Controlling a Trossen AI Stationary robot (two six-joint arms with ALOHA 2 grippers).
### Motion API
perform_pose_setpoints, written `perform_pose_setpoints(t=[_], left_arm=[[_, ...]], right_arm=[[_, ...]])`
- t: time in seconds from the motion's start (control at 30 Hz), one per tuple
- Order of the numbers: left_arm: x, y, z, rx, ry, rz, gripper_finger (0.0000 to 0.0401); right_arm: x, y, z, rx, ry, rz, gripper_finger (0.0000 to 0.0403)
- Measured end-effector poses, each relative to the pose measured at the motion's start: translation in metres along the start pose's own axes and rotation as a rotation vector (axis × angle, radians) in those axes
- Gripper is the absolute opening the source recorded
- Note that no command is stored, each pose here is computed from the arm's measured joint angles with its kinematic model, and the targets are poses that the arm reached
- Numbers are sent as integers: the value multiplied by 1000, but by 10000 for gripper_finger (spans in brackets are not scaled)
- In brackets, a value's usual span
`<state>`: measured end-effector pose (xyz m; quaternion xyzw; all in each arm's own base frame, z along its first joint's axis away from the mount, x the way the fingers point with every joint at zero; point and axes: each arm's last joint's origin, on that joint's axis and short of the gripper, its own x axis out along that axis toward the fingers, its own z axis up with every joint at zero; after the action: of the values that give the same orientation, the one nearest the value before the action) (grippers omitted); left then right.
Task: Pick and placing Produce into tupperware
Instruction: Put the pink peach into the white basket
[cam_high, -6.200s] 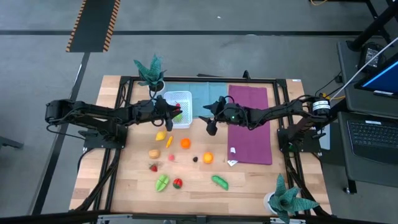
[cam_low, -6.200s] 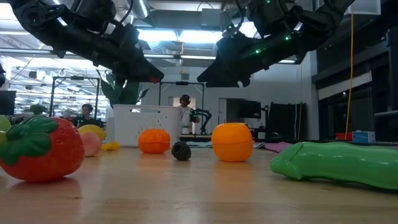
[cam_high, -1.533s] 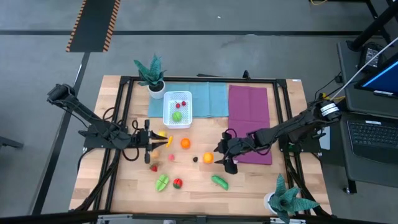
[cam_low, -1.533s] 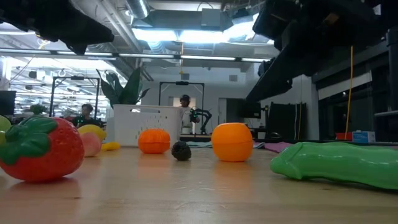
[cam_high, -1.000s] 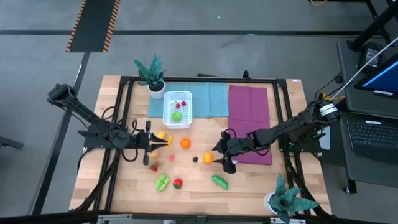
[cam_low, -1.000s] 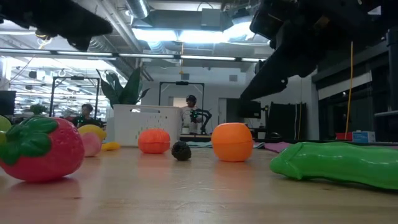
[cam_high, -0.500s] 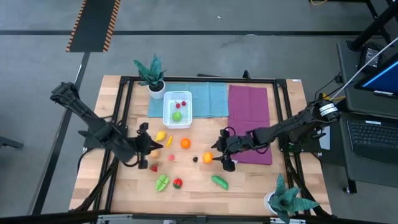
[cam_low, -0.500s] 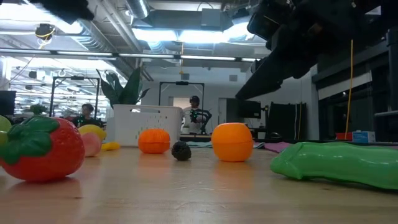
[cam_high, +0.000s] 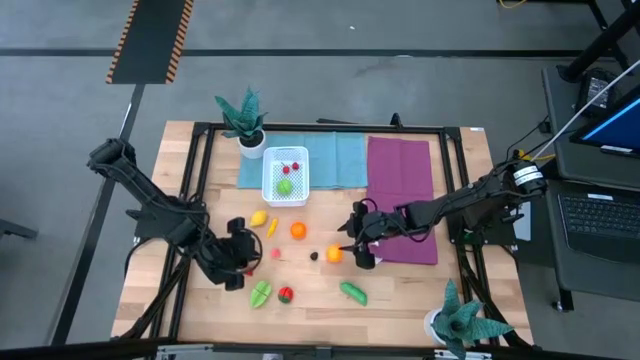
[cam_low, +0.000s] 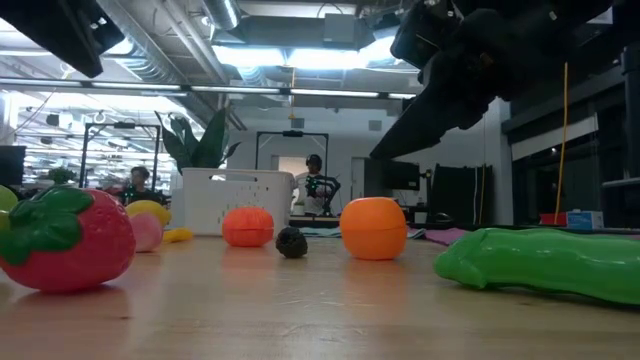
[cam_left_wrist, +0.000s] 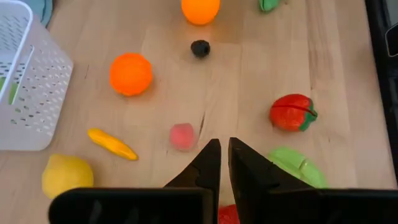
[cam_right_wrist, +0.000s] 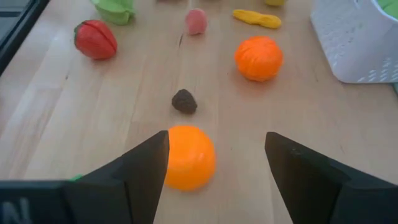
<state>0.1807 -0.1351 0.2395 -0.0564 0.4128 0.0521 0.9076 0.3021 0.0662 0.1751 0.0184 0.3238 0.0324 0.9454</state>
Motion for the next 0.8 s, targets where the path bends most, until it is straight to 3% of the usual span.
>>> perform_pose_setpoints(t=[0.33, 0.53, 0.8], left_arm=[[2, 3, 4, -26, -13, 9, 59], [3, 6, 5, -28, -11, 25, 140], [3, 3, 9, 106, -50, 3, 242]], right_arm=[[0, 0, 2, -2, -17, 2, 267], [0, 0, 2, -2, -26, 4, 267], [0, 1, 3, -1, -27, 4, 267]])
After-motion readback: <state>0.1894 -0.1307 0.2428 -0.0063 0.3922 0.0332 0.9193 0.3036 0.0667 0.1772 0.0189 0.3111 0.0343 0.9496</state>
